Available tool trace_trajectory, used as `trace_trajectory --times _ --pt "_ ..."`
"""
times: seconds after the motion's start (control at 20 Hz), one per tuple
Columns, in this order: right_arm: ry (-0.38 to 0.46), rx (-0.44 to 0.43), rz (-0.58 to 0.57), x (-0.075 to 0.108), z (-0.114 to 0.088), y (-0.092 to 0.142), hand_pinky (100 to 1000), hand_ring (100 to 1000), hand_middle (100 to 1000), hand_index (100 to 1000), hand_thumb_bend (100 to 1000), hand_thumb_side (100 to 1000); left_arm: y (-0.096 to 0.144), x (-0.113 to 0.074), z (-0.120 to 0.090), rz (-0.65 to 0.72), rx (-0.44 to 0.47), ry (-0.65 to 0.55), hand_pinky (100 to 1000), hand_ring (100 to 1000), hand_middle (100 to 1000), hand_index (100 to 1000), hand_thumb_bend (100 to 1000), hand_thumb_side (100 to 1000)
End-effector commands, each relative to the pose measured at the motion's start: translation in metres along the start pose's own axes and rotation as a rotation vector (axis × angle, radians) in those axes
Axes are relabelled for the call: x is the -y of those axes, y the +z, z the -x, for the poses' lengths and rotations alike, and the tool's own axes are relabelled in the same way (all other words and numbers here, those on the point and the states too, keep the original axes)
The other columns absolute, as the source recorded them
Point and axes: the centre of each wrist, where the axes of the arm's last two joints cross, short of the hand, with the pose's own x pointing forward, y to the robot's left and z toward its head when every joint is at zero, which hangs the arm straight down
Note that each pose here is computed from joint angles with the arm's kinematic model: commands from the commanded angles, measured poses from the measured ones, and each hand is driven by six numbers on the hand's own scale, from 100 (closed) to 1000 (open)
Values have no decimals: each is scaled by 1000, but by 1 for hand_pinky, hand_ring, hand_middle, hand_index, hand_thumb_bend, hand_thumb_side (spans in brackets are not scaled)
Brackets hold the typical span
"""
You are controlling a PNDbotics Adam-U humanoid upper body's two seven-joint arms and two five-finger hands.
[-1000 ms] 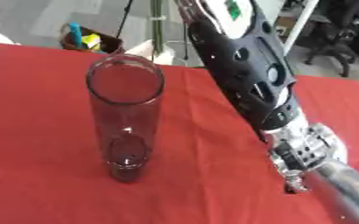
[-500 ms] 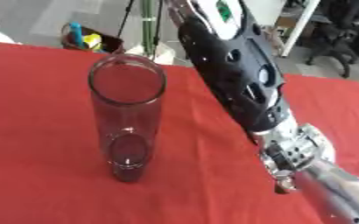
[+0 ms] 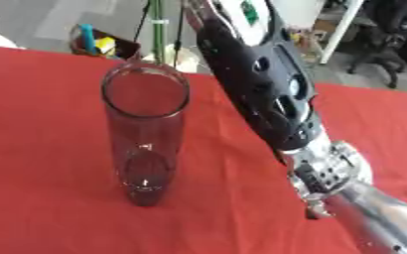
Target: Arrange flowers into the vase.
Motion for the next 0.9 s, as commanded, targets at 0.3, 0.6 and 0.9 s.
trace_trajectory --times 0.3,0.6,0.9 --pt "-7 23 -15 -3 -9 1 100 226 100 100 100 519 -7 3 -5 16 29 11 503 446 660 753 100 953" --pt "-3 16 -21 -4 -7 3 100 226 100 100 100 516 -8 3 -5 16 28 11 502 446 658 753 100 954" --pt "-17 5 -10 -4 -4 4 100 222 100 100 100 512 -9 4 -5 18 30 16 502 445 658 753 100 955"
